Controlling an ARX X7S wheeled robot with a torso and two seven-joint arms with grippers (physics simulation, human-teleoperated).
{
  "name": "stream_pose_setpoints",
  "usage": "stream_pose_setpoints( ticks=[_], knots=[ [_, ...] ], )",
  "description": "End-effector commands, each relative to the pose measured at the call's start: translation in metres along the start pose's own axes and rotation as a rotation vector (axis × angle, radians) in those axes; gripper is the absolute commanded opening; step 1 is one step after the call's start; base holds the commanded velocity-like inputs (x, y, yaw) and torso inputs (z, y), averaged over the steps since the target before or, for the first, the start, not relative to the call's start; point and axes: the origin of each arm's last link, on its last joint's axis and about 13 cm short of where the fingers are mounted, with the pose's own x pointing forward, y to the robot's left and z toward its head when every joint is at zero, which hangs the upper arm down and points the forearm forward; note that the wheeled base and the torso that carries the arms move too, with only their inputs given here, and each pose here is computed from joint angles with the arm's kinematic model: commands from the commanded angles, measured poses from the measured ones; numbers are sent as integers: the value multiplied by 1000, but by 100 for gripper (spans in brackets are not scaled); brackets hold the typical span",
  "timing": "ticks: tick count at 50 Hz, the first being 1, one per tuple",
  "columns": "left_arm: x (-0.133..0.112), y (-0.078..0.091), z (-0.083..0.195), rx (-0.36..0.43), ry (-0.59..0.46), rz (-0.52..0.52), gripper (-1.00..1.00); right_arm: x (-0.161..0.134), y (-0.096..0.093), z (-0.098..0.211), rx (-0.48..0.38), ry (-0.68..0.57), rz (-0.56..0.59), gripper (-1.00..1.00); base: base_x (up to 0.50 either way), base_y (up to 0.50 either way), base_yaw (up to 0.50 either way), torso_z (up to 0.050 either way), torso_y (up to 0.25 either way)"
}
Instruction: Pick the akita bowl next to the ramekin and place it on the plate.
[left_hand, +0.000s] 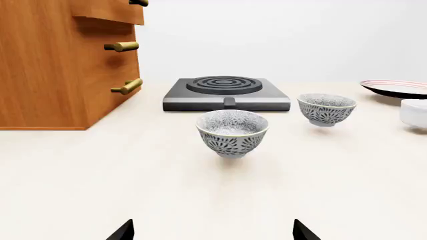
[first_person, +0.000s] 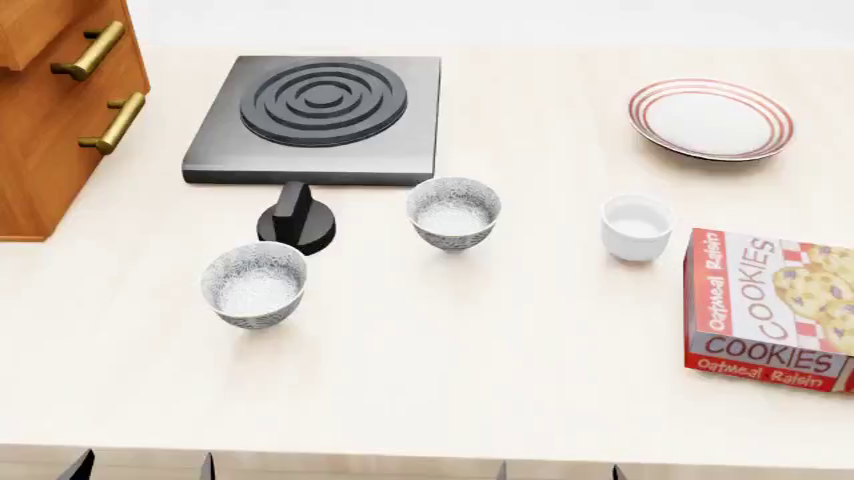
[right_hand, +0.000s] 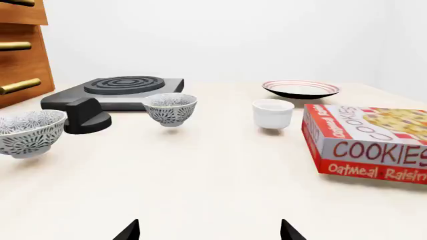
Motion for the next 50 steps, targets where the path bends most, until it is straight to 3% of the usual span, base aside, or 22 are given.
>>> stream_pose_setpoints(
  ticks=[1, 21, 26, 39, 50],
  knots=[
    [0, 0, 0, -3, -1, -2, 100, -1, 0, 1, 6, -8, 3, 100, 0, 0, 0, 0, 0],
    [-3, 0, 2, -14, -24, -14, 100, -2, 2, 1, -1, 2, 0, 100, 0, 0, 0, 0, 0],
    [-8, 0, 7, -5, -80, -33, 100, -2, 1, 5, 2, -17, -7, 100, 0, 0, 0, 0, 0],
    [-13, 0, 26, -9, -135, -36, 100, -8, 0, 30, -86, -101, -30, 100, 0, 0, 0, 0, 0],
    [-18, 2, 54, -11, -206, -28, 100, -18, 3, 58, -103, -171, -27, 100, 0, 0, 0, 0, 0]
  ],
)
